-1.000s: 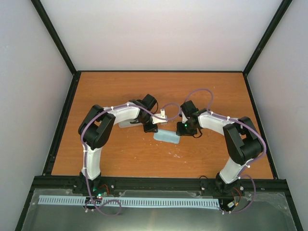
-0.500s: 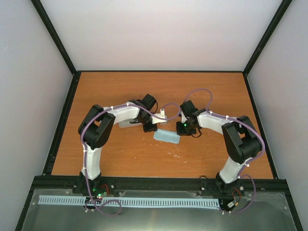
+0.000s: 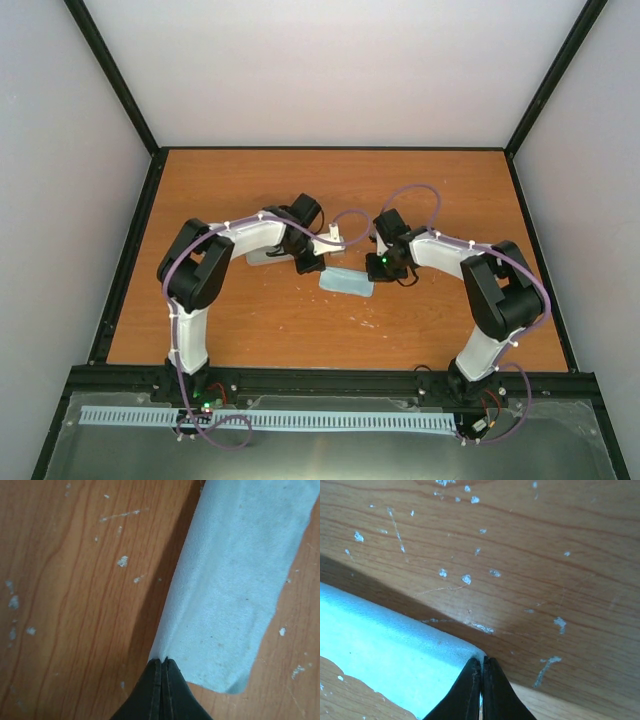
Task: Organize the sunglasses
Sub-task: Pick up the glasses cleaning cloth from the center of the board.
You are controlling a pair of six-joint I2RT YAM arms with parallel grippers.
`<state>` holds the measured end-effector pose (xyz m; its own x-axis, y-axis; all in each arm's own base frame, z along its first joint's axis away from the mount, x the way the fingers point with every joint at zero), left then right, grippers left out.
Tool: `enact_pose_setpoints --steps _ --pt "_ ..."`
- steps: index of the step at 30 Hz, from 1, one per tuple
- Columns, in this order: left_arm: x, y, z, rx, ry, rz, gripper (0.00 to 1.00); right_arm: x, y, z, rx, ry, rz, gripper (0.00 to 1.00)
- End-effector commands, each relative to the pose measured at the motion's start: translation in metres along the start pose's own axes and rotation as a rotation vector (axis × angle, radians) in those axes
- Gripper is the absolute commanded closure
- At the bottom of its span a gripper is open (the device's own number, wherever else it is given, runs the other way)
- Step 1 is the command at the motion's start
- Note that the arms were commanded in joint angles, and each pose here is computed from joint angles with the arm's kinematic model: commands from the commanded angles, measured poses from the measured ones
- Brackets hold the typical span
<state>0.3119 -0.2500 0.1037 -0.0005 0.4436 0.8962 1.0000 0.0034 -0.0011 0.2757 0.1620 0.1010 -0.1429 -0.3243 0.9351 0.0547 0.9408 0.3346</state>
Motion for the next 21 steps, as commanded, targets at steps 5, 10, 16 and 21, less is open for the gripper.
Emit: enact_pose_setpoints --steps 5,10,16,21 --pt "0.037 -0.006 -0.001 0.061 -0.066 -0.043 0.99 0.015 0.015 -0.013 0.052 -0.086 -0.035 0.97" --pt "0.044 -0.014 0.002 0.082 -0.064 -0.049 0.99 0.019 0.027 -0.021 0.078 -0.112 -0.086 0.97" --pt "0.050 -0.018 0.012 0.118 -0.052 -0.075 0.99 0.019 0.046 -0.033 0.127 -0.112 -0.120 0.97" --pt "0.055 -0.020 0.024 0.158 -0.034 -0.111 0.99 0.015 0.062 -0.042 0.173 -0.101 -0.134 0.97"
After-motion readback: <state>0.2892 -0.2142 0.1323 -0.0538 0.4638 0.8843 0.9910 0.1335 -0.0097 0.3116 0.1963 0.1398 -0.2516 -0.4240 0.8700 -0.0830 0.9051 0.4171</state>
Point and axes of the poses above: each gripper's point midway between its finger pads, its own x axis back along the fingers, its own y axis along the line the jaws close on, z = x × y, the point moved 9 cm from there along x, back along the fingers, and after that the axes turned 13 degrees about -x, right-handed, at the moved point
